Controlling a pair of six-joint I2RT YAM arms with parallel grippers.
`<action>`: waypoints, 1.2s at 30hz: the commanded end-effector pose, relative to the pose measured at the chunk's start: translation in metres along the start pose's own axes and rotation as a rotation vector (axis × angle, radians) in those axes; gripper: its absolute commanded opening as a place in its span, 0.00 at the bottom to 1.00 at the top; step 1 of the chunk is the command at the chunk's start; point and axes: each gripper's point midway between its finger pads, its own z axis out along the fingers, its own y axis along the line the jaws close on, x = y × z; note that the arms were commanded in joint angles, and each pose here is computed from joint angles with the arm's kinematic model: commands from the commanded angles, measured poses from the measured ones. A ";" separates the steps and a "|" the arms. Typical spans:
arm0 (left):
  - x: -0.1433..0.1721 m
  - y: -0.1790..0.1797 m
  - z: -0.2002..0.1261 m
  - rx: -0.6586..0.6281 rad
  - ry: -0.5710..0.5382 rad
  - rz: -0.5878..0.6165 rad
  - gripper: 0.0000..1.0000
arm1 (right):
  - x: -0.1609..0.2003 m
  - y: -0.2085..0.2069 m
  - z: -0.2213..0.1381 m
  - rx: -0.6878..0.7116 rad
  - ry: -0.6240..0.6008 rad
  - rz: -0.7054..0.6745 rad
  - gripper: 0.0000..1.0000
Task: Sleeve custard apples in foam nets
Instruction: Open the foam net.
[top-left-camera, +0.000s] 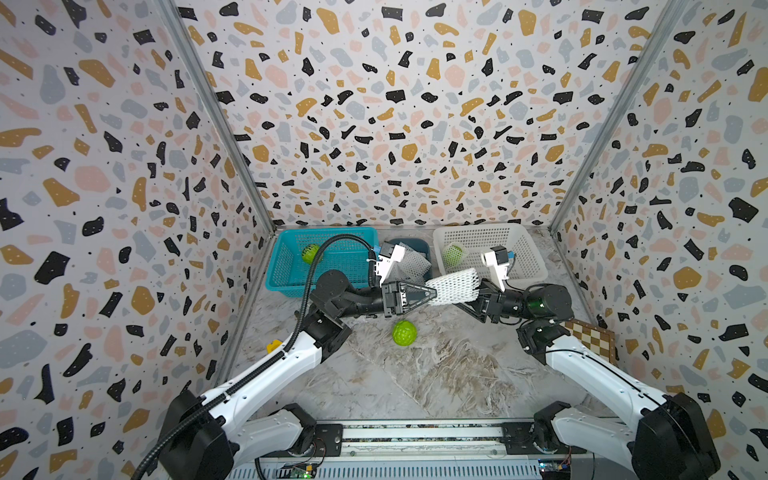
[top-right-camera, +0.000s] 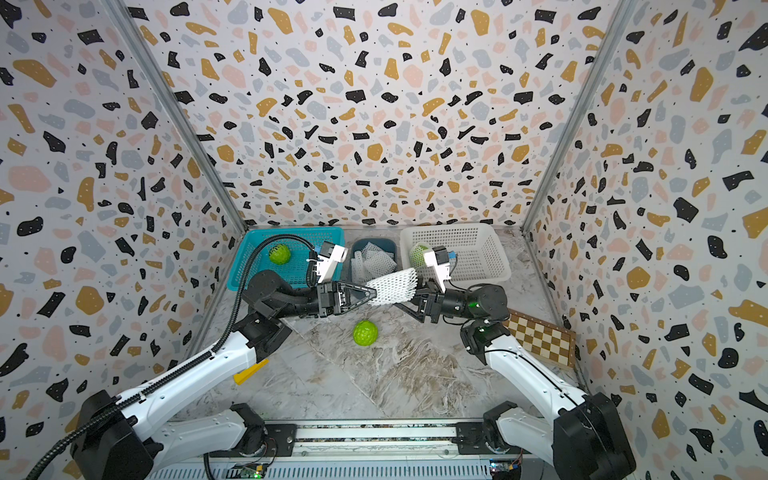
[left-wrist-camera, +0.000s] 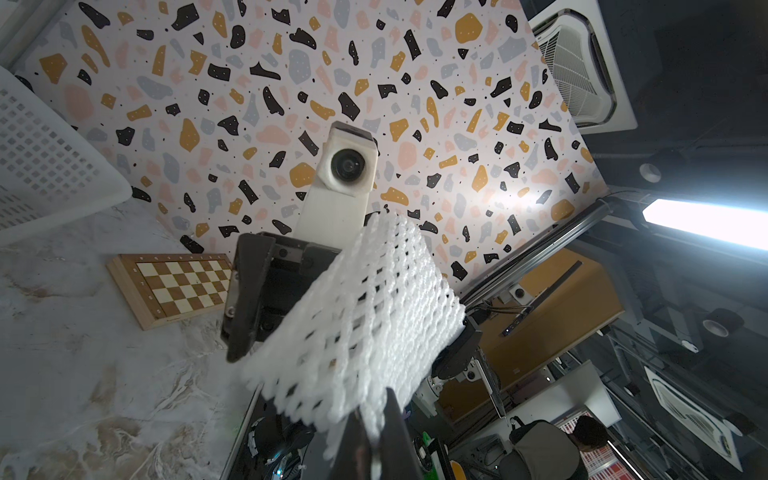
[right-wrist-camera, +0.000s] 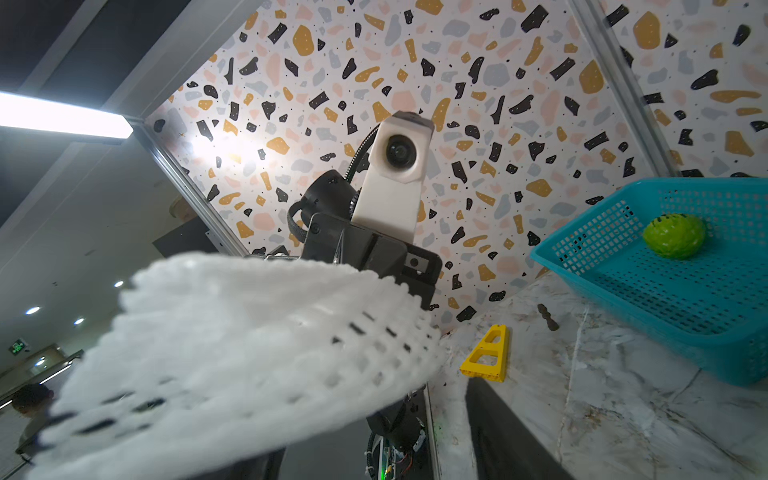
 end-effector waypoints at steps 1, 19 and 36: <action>-0.003 -0.015 0.000 0.064 -0.003 0.070 0.00 | -0.013 0.027 0.008 -0.071 -0.002 -0.070 0.69; -0.007 -0.024 -0.001 0.129 -0.027 0.103 0.00 | -0.012 0.039 0.026 -0.150 0.026 -0.059 0.78; -0.002 -0.026 -0.004 0.136 -0.011 0.121 0.00 | -0.015 0.081 0.015 -0.319 0.005 -0.126 0.72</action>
